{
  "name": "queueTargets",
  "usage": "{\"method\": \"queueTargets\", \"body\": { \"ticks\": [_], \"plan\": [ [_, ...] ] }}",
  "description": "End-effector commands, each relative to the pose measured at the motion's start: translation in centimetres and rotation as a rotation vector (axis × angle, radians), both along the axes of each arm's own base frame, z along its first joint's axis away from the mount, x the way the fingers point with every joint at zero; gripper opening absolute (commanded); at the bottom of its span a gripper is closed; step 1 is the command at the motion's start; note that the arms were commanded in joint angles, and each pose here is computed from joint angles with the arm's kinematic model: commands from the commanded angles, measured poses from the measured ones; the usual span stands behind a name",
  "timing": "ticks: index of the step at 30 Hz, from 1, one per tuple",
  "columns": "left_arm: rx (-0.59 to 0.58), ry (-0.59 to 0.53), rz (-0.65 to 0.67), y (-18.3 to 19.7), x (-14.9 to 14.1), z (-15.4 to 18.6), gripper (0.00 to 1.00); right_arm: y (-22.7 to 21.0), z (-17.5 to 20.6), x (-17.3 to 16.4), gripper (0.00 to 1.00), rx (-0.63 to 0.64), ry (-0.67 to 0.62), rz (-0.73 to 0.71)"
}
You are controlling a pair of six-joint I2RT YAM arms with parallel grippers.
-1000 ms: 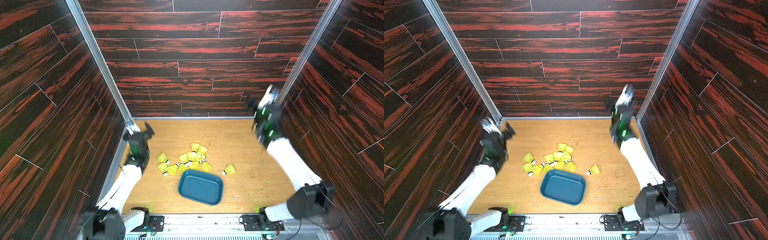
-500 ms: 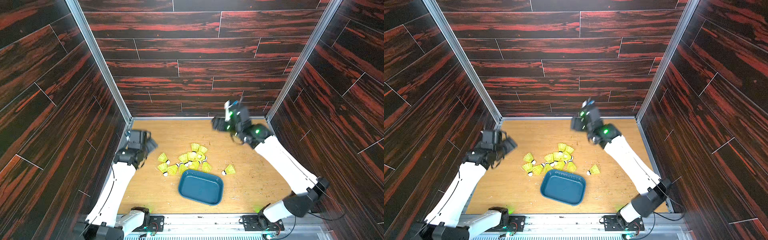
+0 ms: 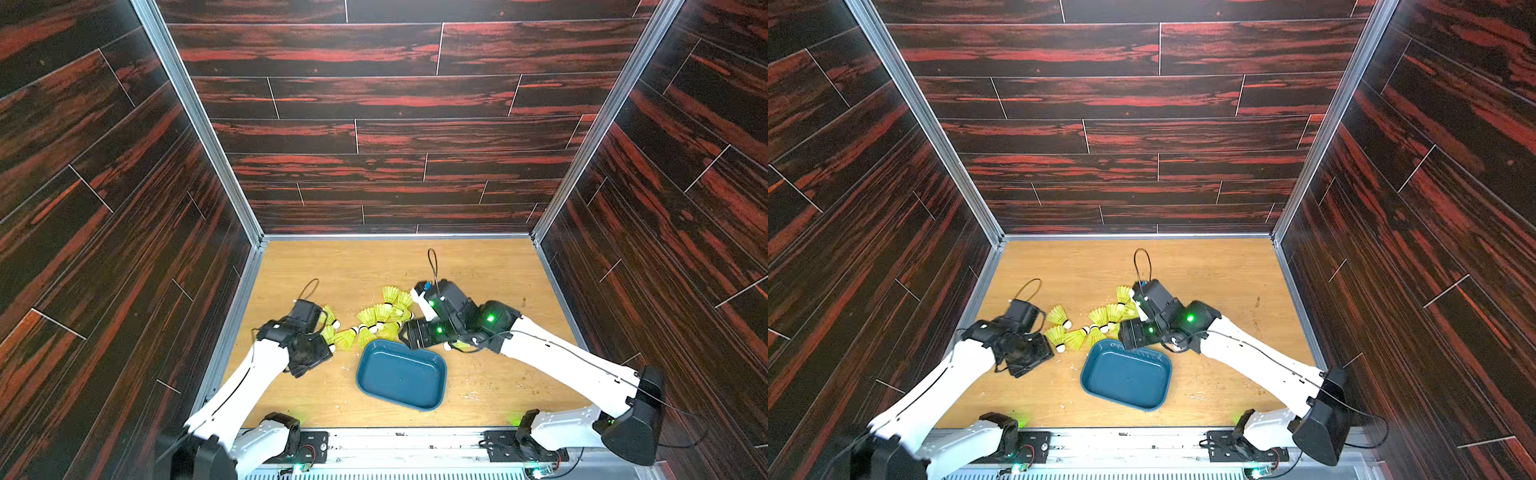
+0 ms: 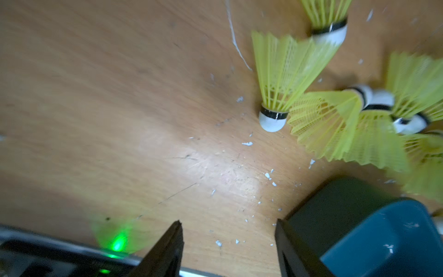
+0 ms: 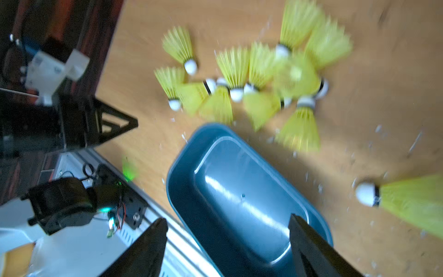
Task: Put the shuttlecocks into the storage box
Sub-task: Pick up the shuttlecock at the center of the board.
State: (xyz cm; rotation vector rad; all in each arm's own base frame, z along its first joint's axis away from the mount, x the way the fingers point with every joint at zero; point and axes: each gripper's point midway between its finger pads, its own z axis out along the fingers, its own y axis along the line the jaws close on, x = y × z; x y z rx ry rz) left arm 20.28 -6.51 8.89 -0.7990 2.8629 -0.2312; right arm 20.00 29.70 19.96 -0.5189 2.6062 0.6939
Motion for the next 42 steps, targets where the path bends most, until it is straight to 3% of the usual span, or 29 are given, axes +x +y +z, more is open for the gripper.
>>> {"method": "queueTargets", "body": {
  "ticks": [1, 15, 22, 34, 42],
  "plan": [
    [-0.006, -0.018, -0.036, -0.6, 1.4, -0.8, 0.65, -0.7, 0.3, -1.4, 0.83, 0.031, 0.052, -0.017],
    [0.044, -0.032, -0.053, -1.1, 5.8, -4.0, 0.61, -1.7, -0.7, -1.9, 0.83, 0.027, 0.082, -0.066],
    [0.066, -0.005, -0.051, -0.8, 5.8, -5.2, 0.56, 1.7, 0.6, -2.0, 0.86, 0.185, 0.094, 0.016],
    [0.095, -0.009, -0.043, -0.1, 5.5, -6.1, 0.56, 9.3, -0.5, 3.4, 0.83, 0.285, 0.109, 0.021],
    [0.091, -0.022, -0.045, -0.3, 6.0, -6.2, 0.55, 10.9, -2.6, 5.9, 0.82, 0.285, 0.152, -0.002]
  ]
}}
